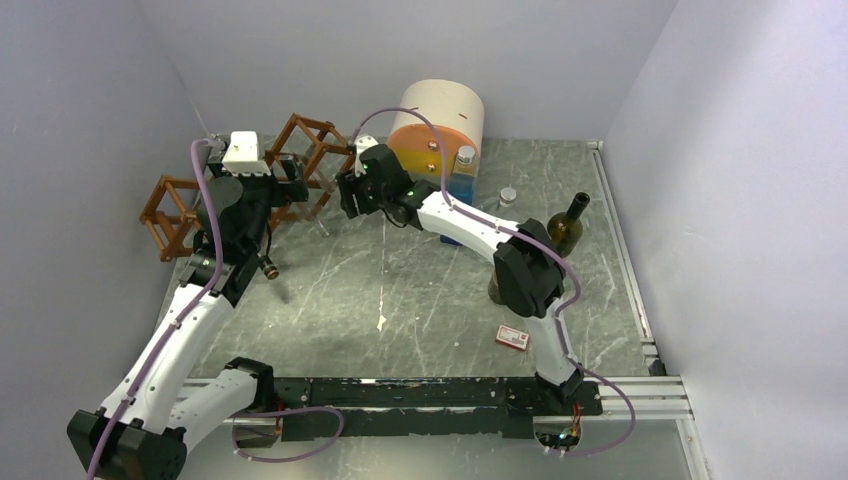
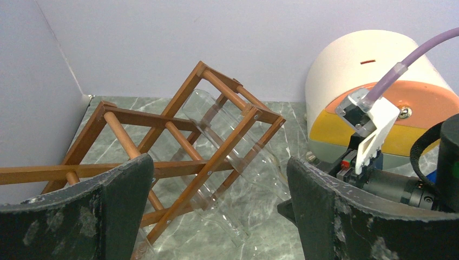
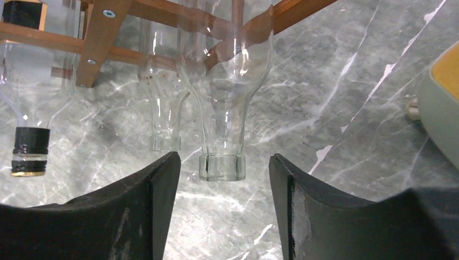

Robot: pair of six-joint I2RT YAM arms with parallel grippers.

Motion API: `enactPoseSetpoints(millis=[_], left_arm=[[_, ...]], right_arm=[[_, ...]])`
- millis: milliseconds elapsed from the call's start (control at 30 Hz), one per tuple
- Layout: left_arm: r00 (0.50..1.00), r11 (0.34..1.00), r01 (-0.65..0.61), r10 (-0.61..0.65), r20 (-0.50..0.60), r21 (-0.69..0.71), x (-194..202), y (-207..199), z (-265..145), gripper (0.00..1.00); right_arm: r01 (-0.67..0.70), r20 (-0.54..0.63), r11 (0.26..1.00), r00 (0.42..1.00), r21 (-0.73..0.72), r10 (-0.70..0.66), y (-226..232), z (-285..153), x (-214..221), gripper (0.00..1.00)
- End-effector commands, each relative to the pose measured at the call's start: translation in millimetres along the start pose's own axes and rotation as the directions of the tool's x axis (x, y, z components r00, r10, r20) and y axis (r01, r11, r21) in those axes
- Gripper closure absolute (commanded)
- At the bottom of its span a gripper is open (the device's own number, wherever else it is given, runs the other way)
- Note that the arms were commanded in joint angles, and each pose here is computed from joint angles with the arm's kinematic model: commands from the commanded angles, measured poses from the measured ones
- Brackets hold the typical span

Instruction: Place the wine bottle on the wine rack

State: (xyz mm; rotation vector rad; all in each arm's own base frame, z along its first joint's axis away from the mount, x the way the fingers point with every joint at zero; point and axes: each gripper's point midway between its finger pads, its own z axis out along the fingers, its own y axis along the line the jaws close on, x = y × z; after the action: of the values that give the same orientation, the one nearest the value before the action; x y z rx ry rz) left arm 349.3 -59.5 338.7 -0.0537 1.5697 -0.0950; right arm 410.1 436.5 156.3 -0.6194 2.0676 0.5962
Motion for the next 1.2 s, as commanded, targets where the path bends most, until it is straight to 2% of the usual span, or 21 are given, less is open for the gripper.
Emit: enactPoseSetpoints(millis=[0, 167, 267, 500, 567, 667, 767, 967, 1167], left_arm=[[0.999, 1.0, 0.018, -0.018, 0.032, 0.01, -7.5, -0.5, -0.4, 0.03], [1.0, 1.0, 0.017, -0.017, 0.025, 0.009, -5.3, -0.5, 1.1, 0.03], [1.0, 1.0, 0.014, -0.014, 0.026, 0.007, -4.9, 0.2, 0.8, 0.03], [1.0, 1.0, 0.013, -0.013, 0.006, 0.021, -0.7, -3.4, 3.9, 0.03], [1.0, 1.0, 0.011, -0.011, 0.004, 0.019, 0.0, -2.9, 4.3, 0.03], [1.0, 1.0, 0.011, -0.011, 0.005, 0.021, 0.6, -3.2, 4.3, 0.03], [1.0, 1.0, 0.013, -0.013, 0.001, 0.027, 0.8, -4.6, 4.6, 0.03], [1.0, 0.999, 0.019, -0.019, 0.016, 0.029, -3.8, -4.2, 1.4, 0.03], [0.999, 0.998, 0.022, -0.025, 0.044, 0.057, -11.4, -7.9, -4.4, 0.03]], right_arm=[[0.006, -0.009, 1.0, 1.0, -0.011, -0.006, 1.6, 9.0, -1.0, 0.4], [0.012, 0.004, 1.0, 1.0, -0.006, -0.012, 0.5, 20.7, -6.8, 0.61], [0.015, 0.027, 1.0, 1.0, -0.001, -0.015, 0.3, 24.4, -14.2, 0.68], [0.021, 0.026, 1.0, 0.999, -0.015, -0.021, 2.5, 38.6, -17.6, 0.72], [0.016, 0.025, 1.0, 1.0, -0.01, -0.016, 2.1, 39.6, -18.9, 0.67], [0.007, 0.043, 1.0, 0.999, -0.012, -0.006, 3.4, 32.2, -26.1, 0.47], [0.002, 0.079, 1.0, 0.997, -0.021, 0.0, 6.3, 16.9, -39.0, 0.34], [-0.01, 0.153, 1.0, 0.988, -0.021, 0.013, 9.6, -30.3, -70.6, 0.3], [-0.038, 0.259, 0.998, 0.965, 0.042, 0.025, -0.5, -102.9, -99.4, 0.3]])
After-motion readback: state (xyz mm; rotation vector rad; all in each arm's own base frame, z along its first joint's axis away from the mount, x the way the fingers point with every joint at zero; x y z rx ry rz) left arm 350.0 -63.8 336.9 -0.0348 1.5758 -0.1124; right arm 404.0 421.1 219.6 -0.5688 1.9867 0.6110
